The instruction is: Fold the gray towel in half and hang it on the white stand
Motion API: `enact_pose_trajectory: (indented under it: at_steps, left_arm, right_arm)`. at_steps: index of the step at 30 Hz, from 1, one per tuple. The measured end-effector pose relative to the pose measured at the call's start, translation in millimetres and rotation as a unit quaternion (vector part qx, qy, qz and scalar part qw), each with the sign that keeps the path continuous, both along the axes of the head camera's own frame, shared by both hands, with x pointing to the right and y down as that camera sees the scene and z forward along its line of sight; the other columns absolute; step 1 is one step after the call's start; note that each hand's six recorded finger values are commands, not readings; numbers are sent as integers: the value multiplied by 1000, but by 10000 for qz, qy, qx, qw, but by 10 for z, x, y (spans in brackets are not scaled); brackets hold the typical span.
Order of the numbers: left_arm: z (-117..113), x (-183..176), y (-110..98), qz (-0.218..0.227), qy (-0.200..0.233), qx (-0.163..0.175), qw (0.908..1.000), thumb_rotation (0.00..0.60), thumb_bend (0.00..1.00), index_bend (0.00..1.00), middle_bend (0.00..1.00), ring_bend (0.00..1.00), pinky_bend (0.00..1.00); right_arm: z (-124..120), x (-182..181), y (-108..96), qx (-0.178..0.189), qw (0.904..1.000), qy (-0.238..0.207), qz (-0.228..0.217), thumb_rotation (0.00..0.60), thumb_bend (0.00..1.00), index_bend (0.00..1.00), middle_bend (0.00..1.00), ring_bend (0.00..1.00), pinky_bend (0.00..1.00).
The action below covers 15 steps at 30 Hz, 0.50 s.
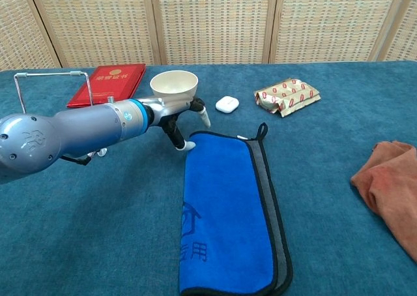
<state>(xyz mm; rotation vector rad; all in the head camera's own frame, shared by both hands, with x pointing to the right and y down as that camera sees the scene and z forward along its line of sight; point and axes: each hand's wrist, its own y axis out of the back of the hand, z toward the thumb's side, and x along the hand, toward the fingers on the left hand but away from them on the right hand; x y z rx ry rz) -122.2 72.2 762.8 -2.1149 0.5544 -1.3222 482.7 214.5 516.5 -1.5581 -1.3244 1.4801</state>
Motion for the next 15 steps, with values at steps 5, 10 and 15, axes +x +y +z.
enact_pose_trajectory:
  at_steps: [5,10,15]
  left_arm:
    - [23,29,18,-1,-28,-21,10000,600,376,279,0,0,0]
    - [53,13,6,-41,-126,27,9999,600,377,289,0,0,0]
    - [70,29,36,-39,-118,-23,9999,600,377,301,0,0,0]
  right_arm:
    - [2,2,-3,-3,10000,0,3,600,0,0,0,0,0]
    - [0,12,-3,-2,10000,-7,18,600,0,0,0,0,0]
    - [-2,14,-4,0,10000,-13,18,600,0,0,0,0,0]
